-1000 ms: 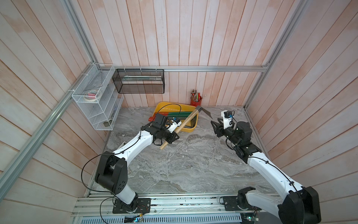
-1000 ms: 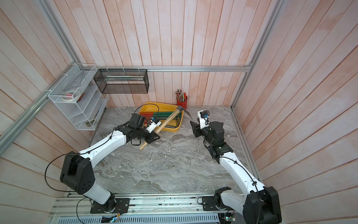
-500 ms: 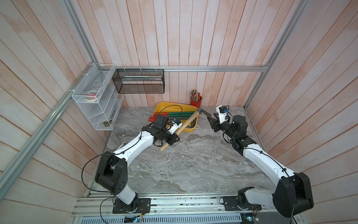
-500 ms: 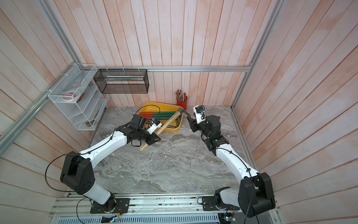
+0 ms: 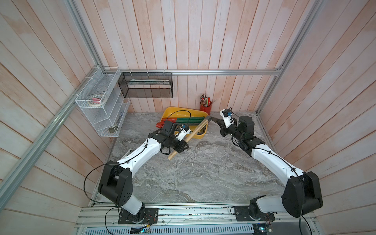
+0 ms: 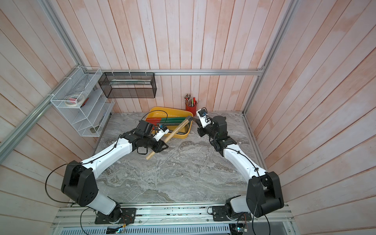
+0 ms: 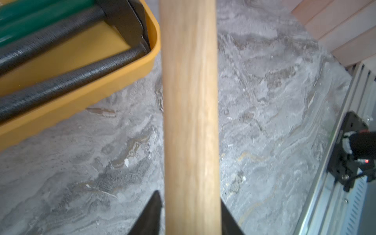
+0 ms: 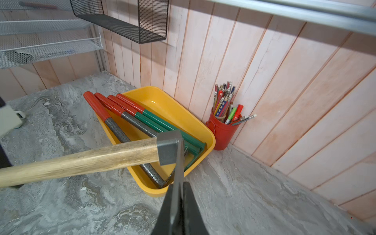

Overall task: Put the small hoe into the storage box
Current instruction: Place the hoe in the storage box.

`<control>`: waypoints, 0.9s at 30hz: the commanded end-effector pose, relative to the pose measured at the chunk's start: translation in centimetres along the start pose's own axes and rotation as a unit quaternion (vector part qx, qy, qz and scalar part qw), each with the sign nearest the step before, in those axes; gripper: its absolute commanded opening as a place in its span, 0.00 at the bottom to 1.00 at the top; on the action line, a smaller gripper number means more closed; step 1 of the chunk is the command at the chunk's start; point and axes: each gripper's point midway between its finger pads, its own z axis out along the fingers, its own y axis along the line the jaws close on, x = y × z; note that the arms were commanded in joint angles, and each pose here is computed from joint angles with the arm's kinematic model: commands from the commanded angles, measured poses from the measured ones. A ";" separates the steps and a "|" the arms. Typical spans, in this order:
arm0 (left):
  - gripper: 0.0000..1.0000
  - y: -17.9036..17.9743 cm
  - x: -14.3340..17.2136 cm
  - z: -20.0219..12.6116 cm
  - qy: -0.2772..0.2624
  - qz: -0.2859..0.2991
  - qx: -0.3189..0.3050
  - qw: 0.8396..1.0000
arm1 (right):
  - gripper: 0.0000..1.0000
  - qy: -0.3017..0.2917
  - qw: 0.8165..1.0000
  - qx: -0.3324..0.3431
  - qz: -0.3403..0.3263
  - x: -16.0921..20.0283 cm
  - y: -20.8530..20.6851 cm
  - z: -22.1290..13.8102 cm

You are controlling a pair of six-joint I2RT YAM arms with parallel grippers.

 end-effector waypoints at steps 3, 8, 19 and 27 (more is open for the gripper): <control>0.59 2.0 -2.1 -1.4 -0.043 0.043 -0.082 0.995 | 0.00 0.028 0.996 0.055 0.069 -5.4 -0.4 -1.2; 0.57 3.2 -1.0 -0.5 -0.011 0.070 -0.145 0.987 | 0.00 0.091 0.990 0.075 0.073 -5.8 -0.6 -1.5; 0.07 3.6 0.2 1.5 0.032 0.098 -0.178 0.979 | 0.00 0.119 0.988 0.073 0.068 -6.3 0.4 -3.1; 0.00 1.9 -1.0 1.5 0.010 0.102 -0.144 0.984 | 0.46 0.037 0.997 0.039 0.054 -6.4 1.4 -3.7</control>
